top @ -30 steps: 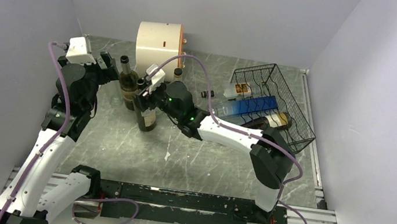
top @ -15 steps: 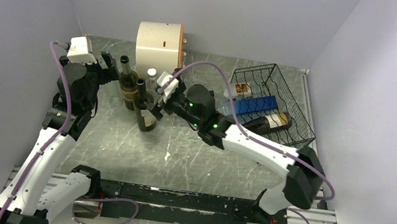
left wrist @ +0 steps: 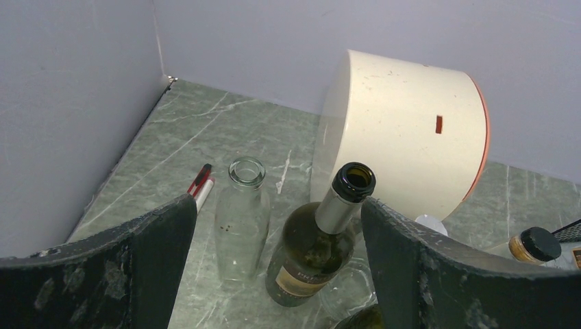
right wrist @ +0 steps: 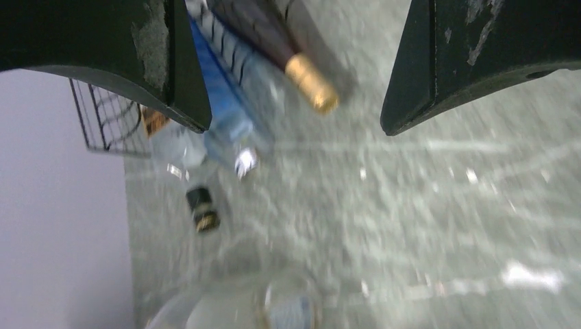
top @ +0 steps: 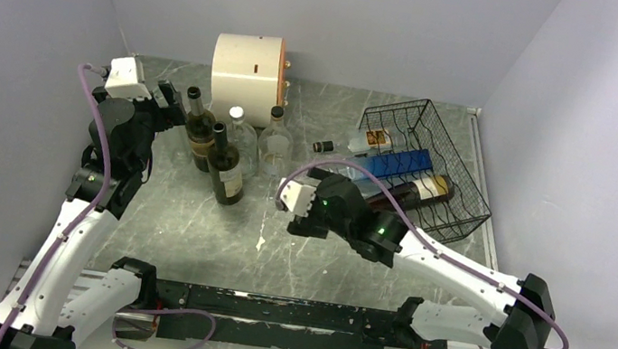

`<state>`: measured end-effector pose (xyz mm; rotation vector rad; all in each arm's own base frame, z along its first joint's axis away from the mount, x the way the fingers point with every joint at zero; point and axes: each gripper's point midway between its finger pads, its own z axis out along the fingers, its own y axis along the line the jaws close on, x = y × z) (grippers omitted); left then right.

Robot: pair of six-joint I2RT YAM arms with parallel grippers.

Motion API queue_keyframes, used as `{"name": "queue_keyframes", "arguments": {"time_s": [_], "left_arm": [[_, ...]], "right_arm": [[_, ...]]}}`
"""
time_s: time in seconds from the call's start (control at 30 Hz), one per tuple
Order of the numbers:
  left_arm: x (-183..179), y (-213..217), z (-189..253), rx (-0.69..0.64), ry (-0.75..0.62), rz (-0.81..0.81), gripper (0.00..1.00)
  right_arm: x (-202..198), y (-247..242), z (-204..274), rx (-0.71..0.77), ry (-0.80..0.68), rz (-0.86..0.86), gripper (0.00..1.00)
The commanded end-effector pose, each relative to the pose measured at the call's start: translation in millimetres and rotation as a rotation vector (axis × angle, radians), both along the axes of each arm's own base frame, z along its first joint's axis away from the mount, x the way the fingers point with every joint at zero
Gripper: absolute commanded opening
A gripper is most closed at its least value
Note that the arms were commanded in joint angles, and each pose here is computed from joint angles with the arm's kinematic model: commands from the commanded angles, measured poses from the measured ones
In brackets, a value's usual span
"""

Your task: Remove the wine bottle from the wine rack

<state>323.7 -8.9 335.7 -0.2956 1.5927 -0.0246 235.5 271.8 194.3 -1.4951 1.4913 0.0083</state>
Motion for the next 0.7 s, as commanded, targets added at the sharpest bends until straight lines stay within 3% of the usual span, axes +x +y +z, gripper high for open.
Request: {"name": "queue_keyframes", "arguments": {"time_s": [0.0, 0.13, 0.37, 0.67], "left_arm": [[-1.2, -5.3, 12.8, -0.018, -0.039, -0.026, 0.93], [-2.3, -5.9, 14.3, -0.018, -0.044, -0.029, 0.93], [-4.4, -6.5, 15.7, -0.015, -0.049, -0.028, 0.93], [-7.9, -6.7, 19.7, -0.014, -0.062, -0.025, 0.93]], "right_arm": [[2.0, -72.4, -39.9, -0.343, -0.010, -0.144, 1.00], [5.6, -100.0, -66.2, -0.506, -0.012, -0.199, 1.00], [14.2, -114.4, -102.4, -0.642, -0.018, -0.235, 1.00], [35.3, -119.4, -128.2, -0.673, -0.085, -0.374, 0.93]]}}
